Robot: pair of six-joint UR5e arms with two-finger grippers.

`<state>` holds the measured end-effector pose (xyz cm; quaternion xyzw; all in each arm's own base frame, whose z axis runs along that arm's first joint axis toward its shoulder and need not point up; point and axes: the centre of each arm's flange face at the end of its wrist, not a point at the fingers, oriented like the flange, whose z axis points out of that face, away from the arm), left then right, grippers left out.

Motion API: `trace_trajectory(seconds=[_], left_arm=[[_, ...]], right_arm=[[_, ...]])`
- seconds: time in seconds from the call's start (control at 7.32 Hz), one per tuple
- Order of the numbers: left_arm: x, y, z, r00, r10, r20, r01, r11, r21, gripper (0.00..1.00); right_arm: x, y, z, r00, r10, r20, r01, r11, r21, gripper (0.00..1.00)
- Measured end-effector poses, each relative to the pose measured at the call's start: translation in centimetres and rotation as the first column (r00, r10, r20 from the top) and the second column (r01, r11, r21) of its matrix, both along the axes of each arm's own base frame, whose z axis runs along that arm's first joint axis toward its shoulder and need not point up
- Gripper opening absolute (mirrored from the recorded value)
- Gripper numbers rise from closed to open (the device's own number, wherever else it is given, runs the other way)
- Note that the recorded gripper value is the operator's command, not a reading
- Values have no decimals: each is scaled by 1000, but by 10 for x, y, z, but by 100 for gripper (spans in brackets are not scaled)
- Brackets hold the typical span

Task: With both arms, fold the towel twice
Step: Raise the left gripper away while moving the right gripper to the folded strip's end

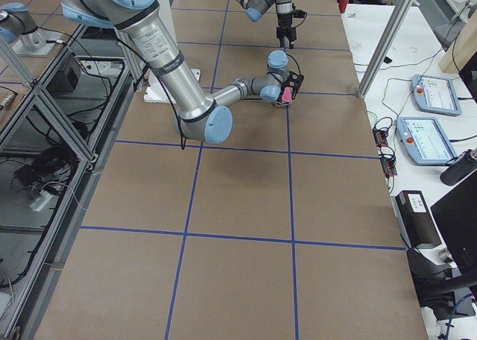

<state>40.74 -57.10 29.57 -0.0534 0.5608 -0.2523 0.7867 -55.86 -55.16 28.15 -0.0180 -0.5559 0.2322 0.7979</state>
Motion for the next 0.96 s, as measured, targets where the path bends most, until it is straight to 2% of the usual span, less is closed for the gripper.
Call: trace_trajectory(seconds=[0.96], left_arm=[[-2, 1, 7, 1000, -2, 5, 2, 1000, -6, 100]], right_arm=[[-11, -20, -9, 1000, 10, -16, -10, 1000, -2, 98]])
